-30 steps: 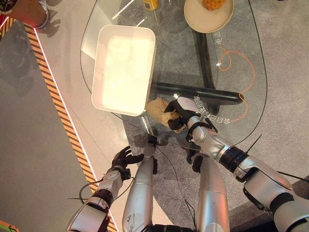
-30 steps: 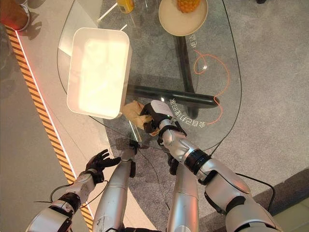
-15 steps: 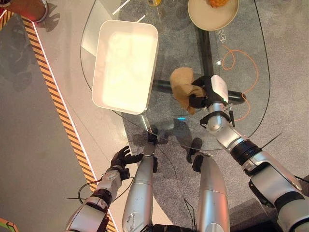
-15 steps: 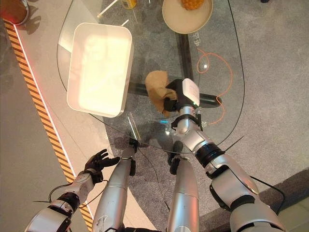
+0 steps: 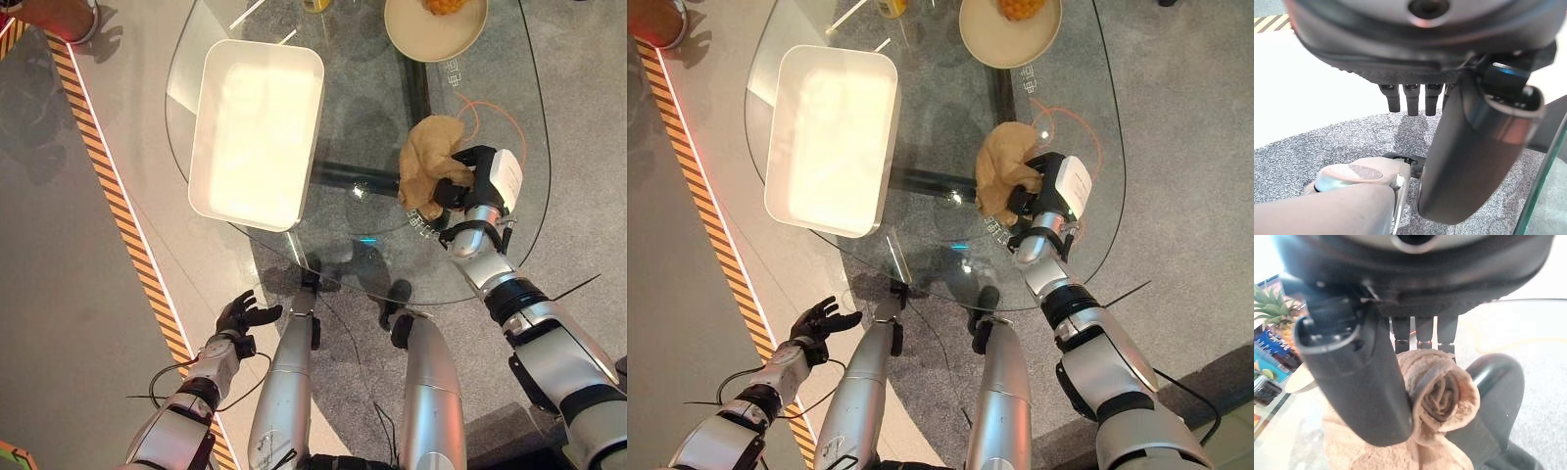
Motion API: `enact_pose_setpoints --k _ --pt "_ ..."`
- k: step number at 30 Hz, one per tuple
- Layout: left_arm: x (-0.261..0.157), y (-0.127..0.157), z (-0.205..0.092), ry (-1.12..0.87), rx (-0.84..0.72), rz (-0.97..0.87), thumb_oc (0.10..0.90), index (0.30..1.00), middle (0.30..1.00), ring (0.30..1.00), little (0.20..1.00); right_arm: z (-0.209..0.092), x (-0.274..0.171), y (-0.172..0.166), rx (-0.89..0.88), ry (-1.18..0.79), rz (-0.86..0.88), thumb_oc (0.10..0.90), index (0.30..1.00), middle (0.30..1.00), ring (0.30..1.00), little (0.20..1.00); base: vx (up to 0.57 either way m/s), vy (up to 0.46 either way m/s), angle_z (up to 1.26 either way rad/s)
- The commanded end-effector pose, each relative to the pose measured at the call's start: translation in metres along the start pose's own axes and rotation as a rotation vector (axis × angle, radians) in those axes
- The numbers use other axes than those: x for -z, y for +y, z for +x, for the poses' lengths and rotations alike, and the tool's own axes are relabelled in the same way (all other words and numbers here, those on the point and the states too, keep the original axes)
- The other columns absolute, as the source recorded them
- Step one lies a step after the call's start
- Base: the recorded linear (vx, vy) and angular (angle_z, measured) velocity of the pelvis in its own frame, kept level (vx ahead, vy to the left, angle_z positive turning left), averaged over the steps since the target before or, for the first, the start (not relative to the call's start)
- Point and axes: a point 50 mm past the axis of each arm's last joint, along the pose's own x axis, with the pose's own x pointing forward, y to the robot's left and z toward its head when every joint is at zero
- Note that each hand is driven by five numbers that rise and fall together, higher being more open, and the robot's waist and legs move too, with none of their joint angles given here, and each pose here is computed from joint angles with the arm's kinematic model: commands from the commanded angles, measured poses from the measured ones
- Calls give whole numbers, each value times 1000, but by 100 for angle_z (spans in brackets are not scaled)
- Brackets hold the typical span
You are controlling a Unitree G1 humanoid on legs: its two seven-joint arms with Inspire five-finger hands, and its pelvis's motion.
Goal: Wipe the table with a cloth and put it in the basket.
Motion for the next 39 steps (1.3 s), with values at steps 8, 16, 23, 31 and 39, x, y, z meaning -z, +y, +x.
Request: enact_pose_setpoints --k 8,16,23,31,39 --pt "6 34 -3 22 -83 -6 800 900 900 900 900 15 90 -93 430 370 -60 100 300 300 300 200 2 -17 4" --pt "1 46 -4 17 -101 -11 800 900 900 900 900 12 104 -107 499 431 -33 100 300 300 300 200 0 0 0" --pt "-3 53 -4 14 -109 -16 800 900 900 900 900 13 106 -114 524 444 -15 100 300 300 300 200 -4 -1 -2" --pt "-6 58 -3 15 -113 -17 800 900 900 900 900 17 100 -115 509 421 -15 100 300 300 300 200 0 0 0" --pt "-9 52 -2 8 -99 -14 800 900 900 900 900 30 58 -95 388 190 -3 100 300 300 300 200 0 0 0"
